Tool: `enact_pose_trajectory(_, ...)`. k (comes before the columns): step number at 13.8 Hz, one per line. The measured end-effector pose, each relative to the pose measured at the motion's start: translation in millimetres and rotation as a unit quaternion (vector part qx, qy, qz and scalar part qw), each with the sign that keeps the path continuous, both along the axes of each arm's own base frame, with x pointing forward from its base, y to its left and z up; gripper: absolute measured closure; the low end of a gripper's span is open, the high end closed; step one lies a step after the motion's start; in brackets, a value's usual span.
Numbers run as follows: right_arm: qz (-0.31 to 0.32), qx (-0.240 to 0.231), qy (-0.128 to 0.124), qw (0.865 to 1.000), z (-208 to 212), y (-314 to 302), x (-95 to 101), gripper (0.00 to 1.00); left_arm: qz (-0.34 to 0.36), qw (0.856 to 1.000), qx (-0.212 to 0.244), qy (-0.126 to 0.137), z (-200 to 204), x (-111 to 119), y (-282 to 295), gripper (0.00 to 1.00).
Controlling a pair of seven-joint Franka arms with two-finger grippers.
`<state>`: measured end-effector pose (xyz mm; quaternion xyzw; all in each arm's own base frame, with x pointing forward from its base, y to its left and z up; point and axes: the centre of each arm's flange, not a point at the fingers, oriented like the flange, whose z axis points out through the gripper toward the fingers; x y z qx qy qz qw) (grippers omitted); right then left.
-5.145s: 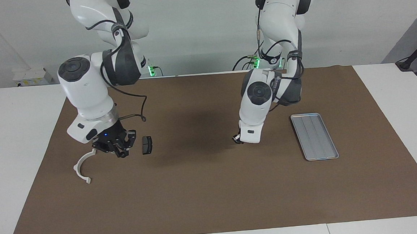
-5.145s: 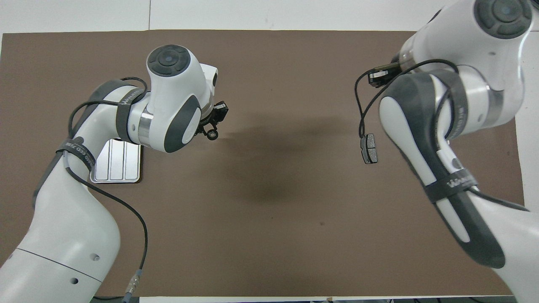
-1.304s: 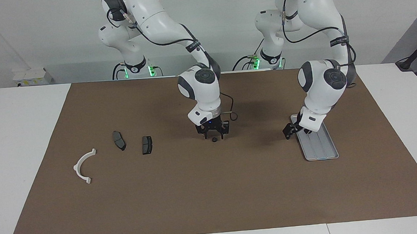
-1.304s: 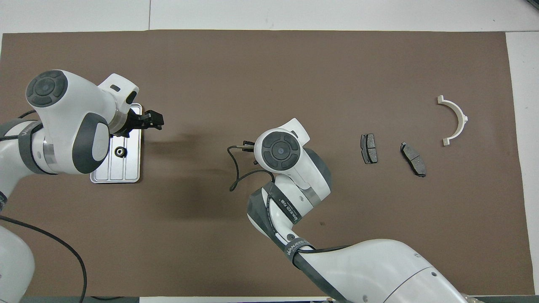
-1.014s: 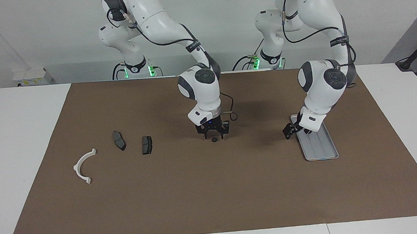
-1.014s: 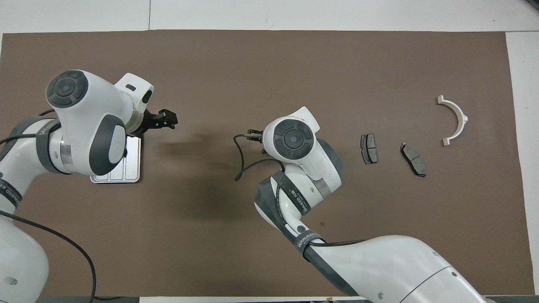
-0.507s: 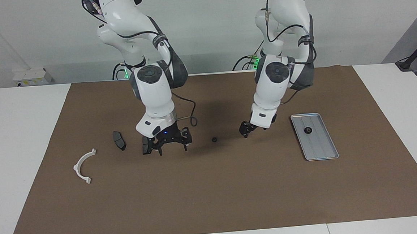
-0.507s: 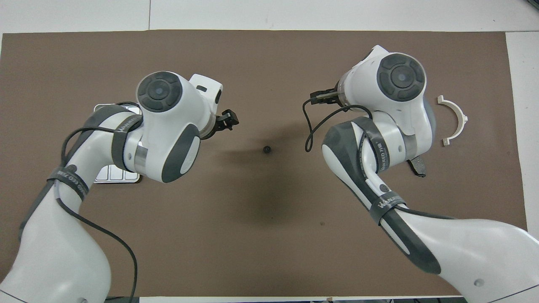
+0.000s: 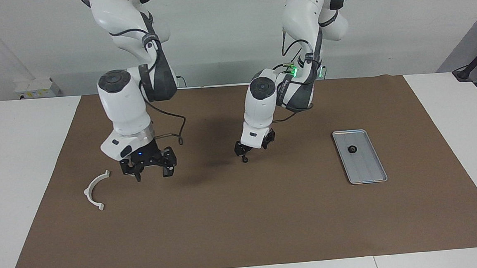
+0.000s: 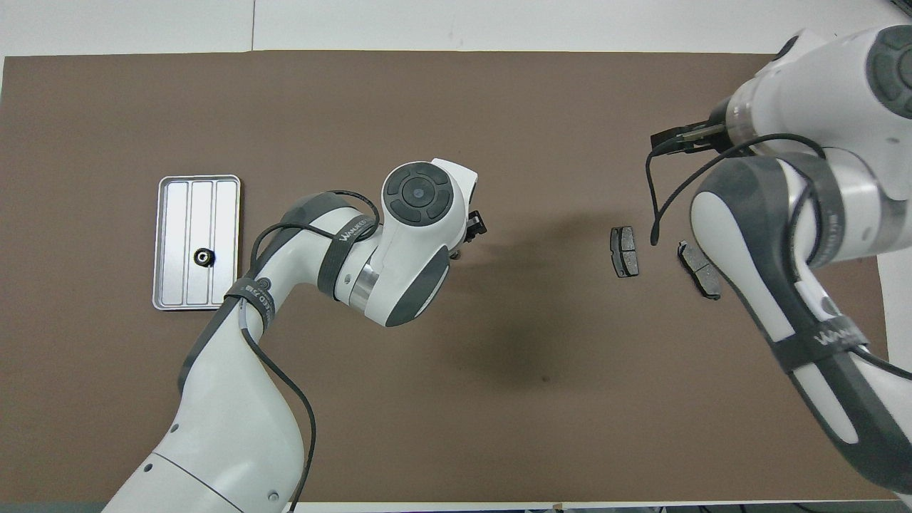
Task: Pick bearing gear from pile to tray
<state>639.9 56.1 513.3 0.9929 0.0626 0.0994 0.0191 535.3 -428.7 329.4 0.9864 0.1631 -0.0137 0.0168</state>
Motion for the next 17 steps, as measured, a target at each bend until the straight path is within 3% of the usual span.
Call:
enact_pose_trajectory(3,-0.008,-0.004,0.025,1.0,70,-15,-31.2,0.0,0.004,1.0,0.013,0.015,-20,10,-14,0.0)
enact_pose_trajectory(6,-0.016,-0.006,0.055,0.998,108,-23,-60.5,0.0,0.005,1.0,0.015,0.017,-27,12,-15,0.0)
enact_pose_trajectory(7,-0.022,-0.006,0.065,0.998,113,-29,-68.1,0.0,0.007,1.0,0.016,0.018,-28,12,-15,0.01)
enact_pose_trajectory(8,-0.026,-0.006,0.072,0.997,116,-34,-74.0,0.0,0.011,1.0,0.017,0.019,-29,11,-15,0.1)
enact_pose_trajectory(10,-0.028,-0.007,0.082,0.996,113,-36,-82.5,0.0,0.018,0.999,0.018,0.021,-31,10,-14,0.1)
enact_pose_trajectory(12,-0.031,-0.007,0.089,0.995,107,-40,-87.9,0.0,0.023,0.999,0.02,0.022,-34,9,-14,0.18)
enact_pose_trajectory(14,-0.035,-0.007,0.09,0.995,107,-45,-89.9,0.0,0.028,0.999,0.021,0.024,-35,9,-13,0.2)
enact_pose_trajectory(15,-0.037,-0.006,0.088,0.995,109,-47,-90.9,0.0,0.031,0.999,0.022,0.024,-36,8,-13,0.29)
enact_pose_trajectory(17,-0.042,-0.005,0.084,0.996,113,-53,-93.3,0.0,0.034,0.999,0.022,0.025,-36,7,-14,0.3)
